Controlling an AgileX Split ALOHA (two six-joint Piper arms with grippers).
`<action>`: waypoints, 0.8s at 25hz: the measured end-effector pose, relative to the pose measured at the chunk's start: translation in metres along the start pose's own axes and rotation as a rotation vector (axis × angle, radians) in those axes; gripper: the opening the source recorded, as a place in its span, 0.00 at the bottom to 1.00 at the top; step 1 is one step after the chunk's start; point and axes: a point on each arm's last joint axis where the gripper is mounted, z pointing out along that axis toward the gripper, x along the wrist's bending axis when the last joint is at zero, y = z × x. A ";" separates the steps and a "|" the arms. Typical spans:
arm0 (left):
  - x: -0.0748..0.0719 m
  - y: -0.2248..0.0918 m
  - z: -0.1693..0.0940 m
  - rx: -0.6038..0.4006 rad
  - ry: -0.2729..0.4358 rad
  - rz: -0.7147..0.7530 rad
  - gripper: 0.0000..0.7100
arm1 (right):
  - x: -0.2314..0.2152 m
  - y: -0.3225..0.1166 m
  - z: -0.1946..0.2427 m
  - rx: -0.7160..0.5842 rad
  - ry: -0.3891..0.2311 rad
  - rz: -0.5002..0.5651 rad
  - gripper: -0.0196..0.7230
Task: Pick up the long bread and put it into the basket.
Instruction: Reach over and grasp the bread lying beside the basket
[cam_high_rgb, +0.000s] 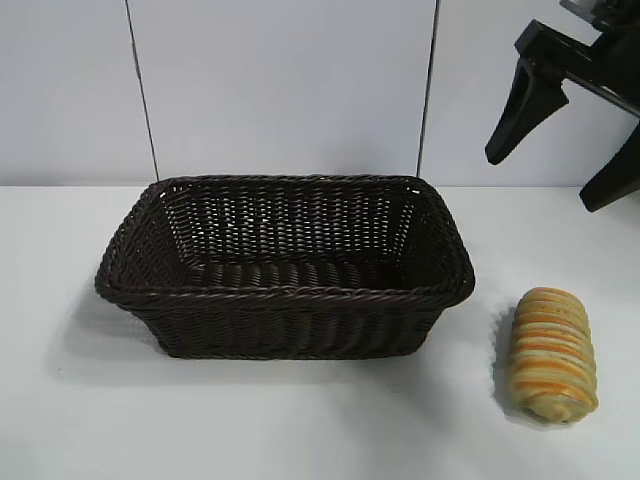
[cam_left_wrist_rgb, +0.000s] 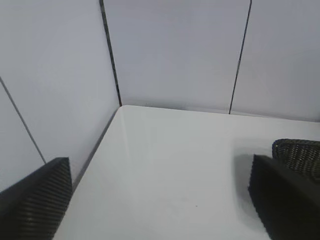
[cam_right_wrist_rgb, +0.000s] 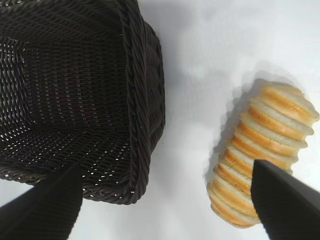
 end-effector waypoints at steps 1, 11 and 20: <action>-0.002 -0.006 0.004 0.019 -0.015 -0.005 0.98 | 0.000 0.000 0.000 0.000 0.000 0.000 0.90; -0.013 -0.061 0.064 0.306 -0.081 -0.001 0.98 | 0.000 0.000 0.000 0.001 -0.001 -0.001 0.90; -0.016 -0.098 0.096 0.445 -0.085 0.006 0.98 | 0.000 0.000 0.000 0.004 0.000 -0.001 0.90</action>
